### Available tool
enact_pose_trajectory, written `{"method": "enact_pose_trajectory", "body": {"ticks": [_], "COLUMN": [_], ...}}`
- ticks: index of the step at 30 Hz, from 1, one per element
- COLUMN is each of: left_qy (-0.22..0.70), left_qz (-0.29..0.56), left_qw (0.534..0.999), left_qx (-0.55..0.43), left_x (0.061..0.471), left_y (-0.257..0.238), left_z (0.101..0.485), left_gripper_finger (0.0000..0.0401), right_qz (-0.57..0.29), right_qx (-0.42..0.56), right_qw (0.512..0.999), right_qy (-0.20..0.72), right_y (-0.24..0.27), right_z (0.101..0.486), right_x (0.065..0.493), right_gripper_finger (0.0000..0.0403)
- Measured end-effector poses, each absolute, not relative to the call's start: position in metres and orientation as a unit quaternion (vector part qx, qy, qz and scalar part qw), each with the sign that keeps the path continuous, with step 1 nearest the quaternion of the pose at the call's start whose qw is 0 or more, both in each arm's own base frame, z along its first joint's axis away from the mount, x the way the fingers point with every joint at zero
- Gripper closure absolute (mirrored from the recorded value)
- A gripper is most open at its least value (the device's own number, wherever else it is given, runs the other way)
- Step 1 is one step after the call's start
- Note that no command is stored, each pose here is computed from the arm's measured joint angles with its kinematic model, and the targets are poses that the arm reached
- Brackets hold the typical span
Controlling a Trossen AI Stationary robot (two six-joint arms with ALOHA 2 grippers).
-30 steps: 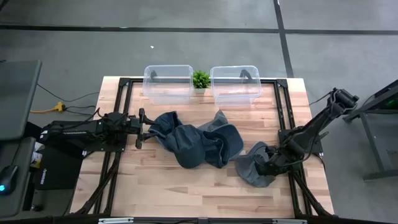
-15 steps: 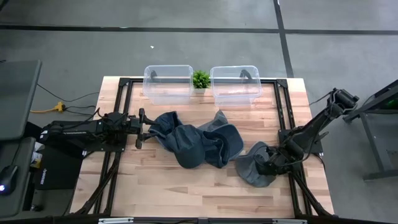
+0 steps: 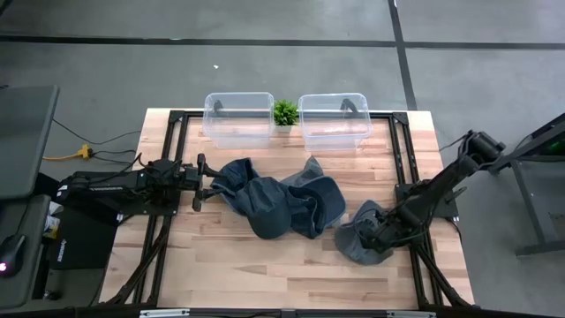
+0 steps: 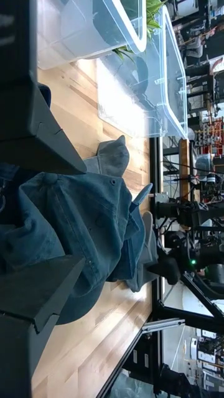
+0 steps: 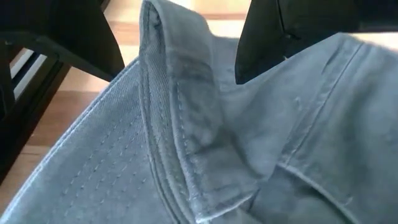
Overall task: Pick & Place hat
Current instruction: Put the right gray cap into the right transparent bin
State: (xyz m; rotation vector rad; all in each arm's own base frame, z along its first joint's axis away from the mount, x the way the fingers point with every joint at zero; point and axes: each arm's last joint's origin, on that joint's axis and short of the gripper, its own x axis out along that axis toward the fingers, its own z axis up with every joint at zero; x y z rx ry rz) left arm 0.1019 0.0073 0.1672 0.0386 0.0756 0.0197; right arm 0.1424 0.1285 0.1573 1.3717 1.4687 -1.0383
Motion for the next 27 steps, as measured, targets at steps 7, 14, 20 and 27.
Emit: {"method": "enact_pose_trajectory", "body": {"ticks": [7,14,20,27], "left_qy": [0.038,0.038,0.038,0.038], "left_qz": [0.01,0.01,0.01,0.01], "left_qw": [0.999,0.999,0.999,0.999], "left_qx": [0.019,0.019,0.019,0.019], "left_x": [0.102,0.102,0.102,0.102], "left_y": [0.007,0.007,0.007,0.007], "left_z": [0.167,0.167,0.167,0.167], "left_gripper_finger": [0.0181,0.0181,0.0181,0.0181], "right_qz": [-0.453,-0.475,-0.475,-0.468], "right_qx": [0.526,0.505,0.497,0.491], "right_qw": [0.457,0.491,0.505,0.507], "right_qy": [0.556,0.528,0.522,0.532], "right_y": [0.118,0.103,0.099,0.099], "right_z": [0.152,0.151,0.151,0.151], "right_x": [0.146,0.151,0.152,0.153], "right_gripper_finger": [0.0104,0.0104,0.0106,0.0155]}}
